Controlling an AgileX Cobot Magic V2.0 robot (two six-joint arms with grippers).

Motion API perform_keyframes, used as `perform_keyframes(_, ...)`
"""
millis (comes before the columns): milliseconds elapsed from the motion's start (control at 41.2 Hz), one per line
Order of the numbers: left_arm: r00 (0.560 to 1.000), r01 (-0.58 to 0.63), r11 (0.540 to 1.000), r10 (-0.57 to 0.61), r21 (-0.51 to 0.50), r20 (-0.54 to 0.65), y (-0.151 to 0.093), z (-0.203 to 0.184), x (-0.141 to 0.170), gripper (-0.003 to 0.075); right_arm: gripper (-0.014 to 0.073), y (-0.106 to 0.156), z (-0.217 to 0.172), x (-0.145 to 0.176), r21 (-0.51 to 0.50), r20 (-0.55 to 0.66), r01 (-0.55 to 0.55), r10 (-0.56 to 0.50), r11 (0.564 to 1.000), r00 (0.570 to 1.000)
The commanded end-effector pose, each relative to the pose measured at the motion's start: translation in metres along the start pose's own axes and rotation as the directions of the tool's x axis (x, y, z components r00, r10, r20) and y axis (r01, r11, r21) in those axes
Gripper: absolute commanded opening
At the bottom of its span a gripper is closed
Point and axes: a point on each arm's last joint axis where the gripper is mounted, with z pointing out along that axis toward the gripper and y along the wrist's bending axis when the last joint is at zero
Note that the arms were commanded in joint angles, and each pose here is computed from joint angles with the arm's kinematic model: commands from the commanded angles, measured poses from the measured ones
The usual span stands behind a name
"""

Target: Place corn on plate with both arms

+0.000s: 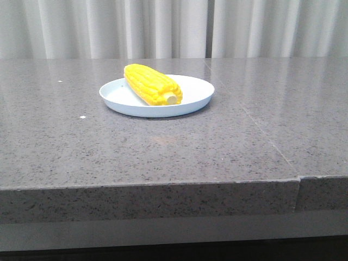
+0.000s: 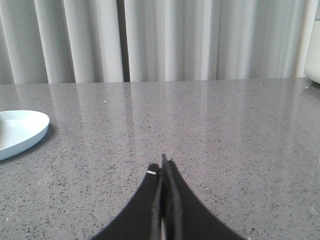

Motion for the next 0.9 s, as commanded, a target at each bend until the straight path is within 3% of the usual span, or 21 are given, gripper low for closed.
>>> perform_keyframes(0,0.995,0.024,1.0,-0.023,-0.01,0.095,0.0009,-0.002,-0.0076,-0.002,-0.0068,0.0009,-0.002,-0.0144,-0.004,0.116,0.013,-0.012,1.0,0.993)
perform_keyframes(364,0.996,0.017,0.998,-0.011,-0.063,0.093,0.0037,-0.0023,-0.0075,-0.002,-0.0068,0.0009,-0.002,-0.0144,-0.004,0.116,0.013,-0.012,1.0,0.993)
perform_keyframes(874,0.996,0.017,0.998,-0.011,-0.063,0.093,0.0037,-0.0023,-0.0075,-0.002,-0.0068,0.0009,-0.002,-0.0144,-0.004,0.116,0.013,-0.012,1.0,0.993)
